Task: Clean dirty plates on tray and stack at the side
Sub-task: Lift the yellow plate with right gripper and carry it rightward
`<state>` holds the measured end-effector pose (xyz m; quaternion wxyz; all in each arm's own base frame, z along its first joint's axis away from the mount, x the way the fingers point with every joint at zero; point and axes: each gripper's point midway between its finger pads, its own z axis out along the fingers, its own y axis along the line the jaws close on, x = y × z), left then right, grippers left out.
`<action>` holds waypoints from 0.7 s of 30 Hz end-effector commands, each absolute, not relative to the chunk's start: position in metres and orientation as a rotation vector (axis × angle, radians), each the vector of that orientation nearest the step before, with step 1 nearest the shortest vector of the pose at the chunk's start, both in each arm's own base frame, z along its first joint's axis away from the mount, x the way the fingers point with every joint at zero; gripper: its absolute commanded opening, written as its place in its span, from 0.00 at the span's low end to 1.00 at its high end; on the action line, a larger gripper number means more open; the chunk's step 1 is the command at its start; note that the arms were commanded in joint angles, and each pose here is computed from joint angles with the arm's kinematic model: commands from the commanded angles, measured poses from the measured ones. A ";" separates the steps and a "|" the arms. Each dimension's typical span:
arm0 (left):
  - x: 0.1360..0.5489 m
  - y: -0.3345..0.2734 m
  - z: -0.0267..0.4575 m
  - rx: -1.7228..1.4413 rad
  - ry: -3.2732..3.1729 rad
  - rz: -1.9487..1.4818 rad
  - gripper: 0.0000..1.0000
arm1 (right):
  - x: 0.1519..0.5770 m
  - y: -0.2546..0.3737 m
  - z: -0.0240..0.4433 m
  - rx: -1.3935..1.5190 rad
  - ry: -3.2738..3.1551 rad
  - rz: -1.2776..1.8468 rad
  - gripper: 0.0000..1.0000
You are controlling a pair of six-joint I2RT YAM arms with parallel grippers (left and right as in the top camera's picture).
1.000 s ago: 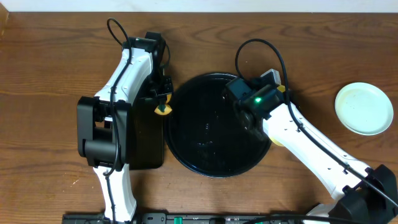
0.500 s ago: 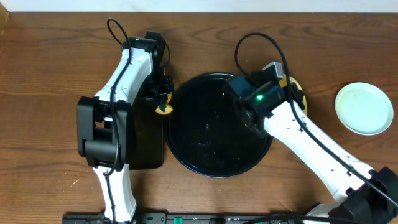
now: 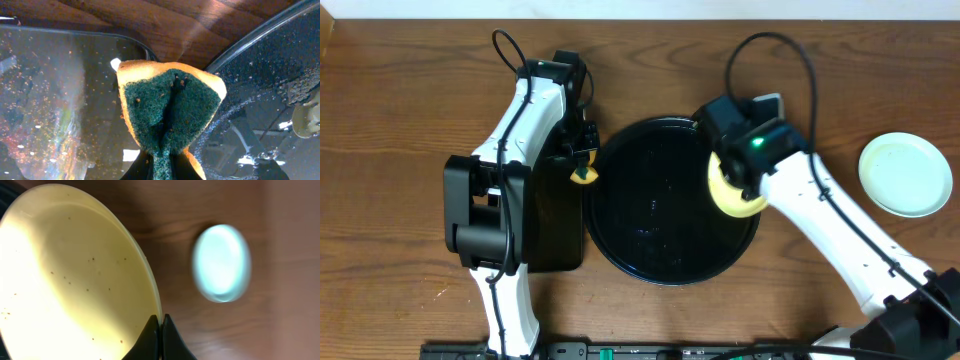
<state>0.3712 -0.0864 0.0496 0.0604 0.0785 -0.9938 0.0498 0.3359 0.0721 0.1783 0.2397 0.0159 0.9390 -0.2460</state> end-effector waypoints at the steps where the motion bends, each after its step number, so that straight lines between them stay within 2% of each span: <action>1: 0.370 -0.089 0.055 0.208 -3.020 0.185 0.08 | 0.344 0.077 0.167 0.252 2.662 -0.401 0.01; 5: 0.370 -0.089 0.055 0.209 -3.020 0.185 0.08 | 0.354 0.040 0.162 0.468 2.700 -0.287 0.01; 12: 0.371 -0.089 0.055 0.209 -3.022 0.186 0.08 | 0.353 -0.062 0.155 0.887 2.682 -0.132 0.01; 21: 0.373 -0.089 0.055 0.210 -3.031 0.190 0.08 | 0.318 -0.185 0.156 1.240 2.526 -0.080 0.01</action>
